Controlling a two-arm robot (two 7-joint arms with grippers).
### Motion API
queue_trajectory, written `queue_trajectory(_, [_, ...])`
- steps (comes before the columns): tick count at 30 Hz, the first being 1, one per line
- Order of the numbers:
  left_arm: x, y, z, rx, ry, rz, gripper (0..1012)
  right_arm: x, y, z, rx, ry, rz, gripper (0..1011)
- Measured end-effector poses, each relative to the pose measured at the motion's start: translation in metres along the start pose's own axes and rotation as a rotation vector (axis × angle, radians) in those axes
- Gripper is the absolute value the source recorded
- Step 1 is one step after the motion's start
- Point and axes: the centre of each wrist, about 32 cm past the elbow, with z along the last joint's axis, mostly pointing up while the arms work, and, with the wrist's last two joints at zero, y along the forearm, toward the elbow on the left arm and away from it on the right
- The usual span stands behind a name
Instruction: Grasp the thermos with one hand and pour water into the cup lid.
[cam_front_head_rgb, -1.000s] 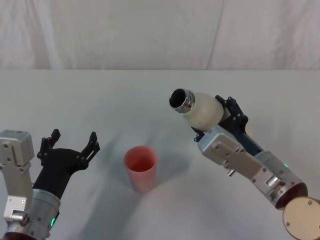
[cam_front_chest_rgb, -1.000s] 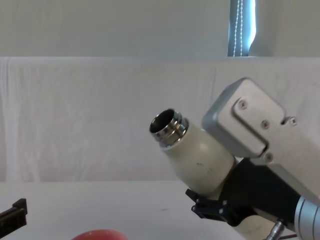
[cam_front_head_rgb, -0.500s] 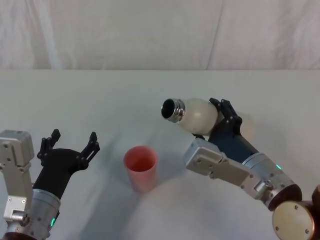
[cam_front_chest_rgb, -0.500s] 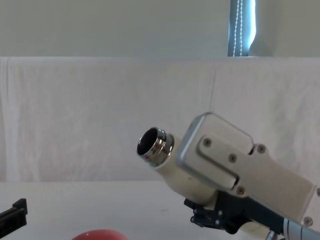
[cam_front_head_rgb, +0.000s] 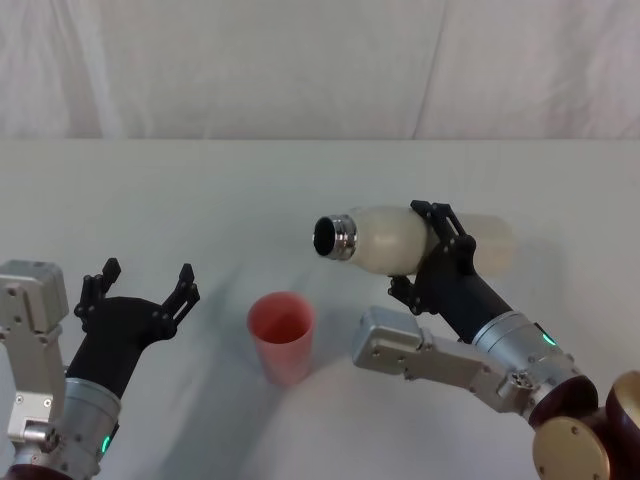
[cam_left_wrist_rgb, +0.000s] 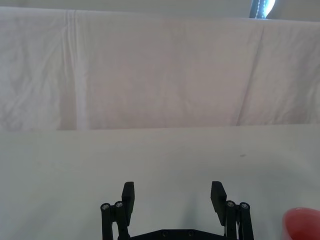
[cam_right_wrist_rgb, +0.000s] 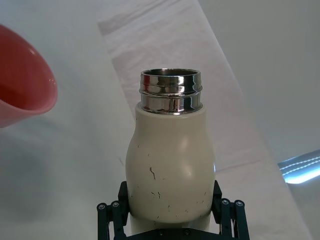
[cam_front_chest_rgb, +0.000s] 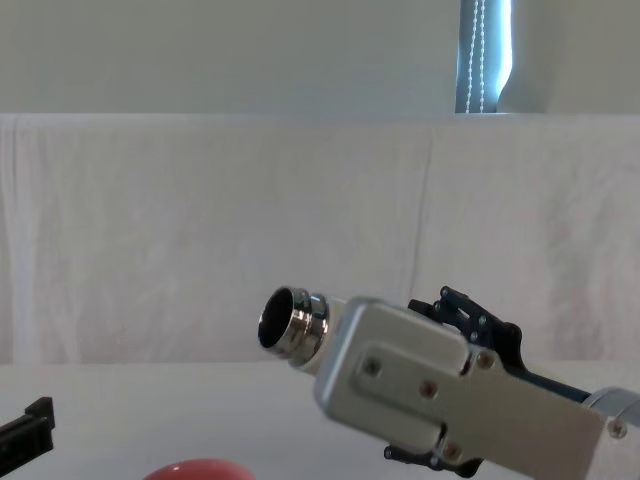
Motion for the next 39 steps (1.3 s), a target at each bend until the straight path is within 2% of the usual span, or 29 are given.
queue_trajectory(15, [0.0, 0.0, 0.0, 0.0, 0.0, 0.0, 1001, -0.0064, 0.001, 0.001, 0.008, -0.125, 0.007, 949])
queue_trajectory(33, [0.0, 0.0, 0.0, 0.0, 0.0, 0.0, 1001, -0.0139, 0.004, 0.004, 0.008, -0.239, 0.022, 949])
queue_trajectory(39, [0.0, 0.0, 0.0, 0.0, 0.0, 0.0, 1001, -0.0155, 0.004, 0.005, 0.013, -0.255, 0.024, 949])
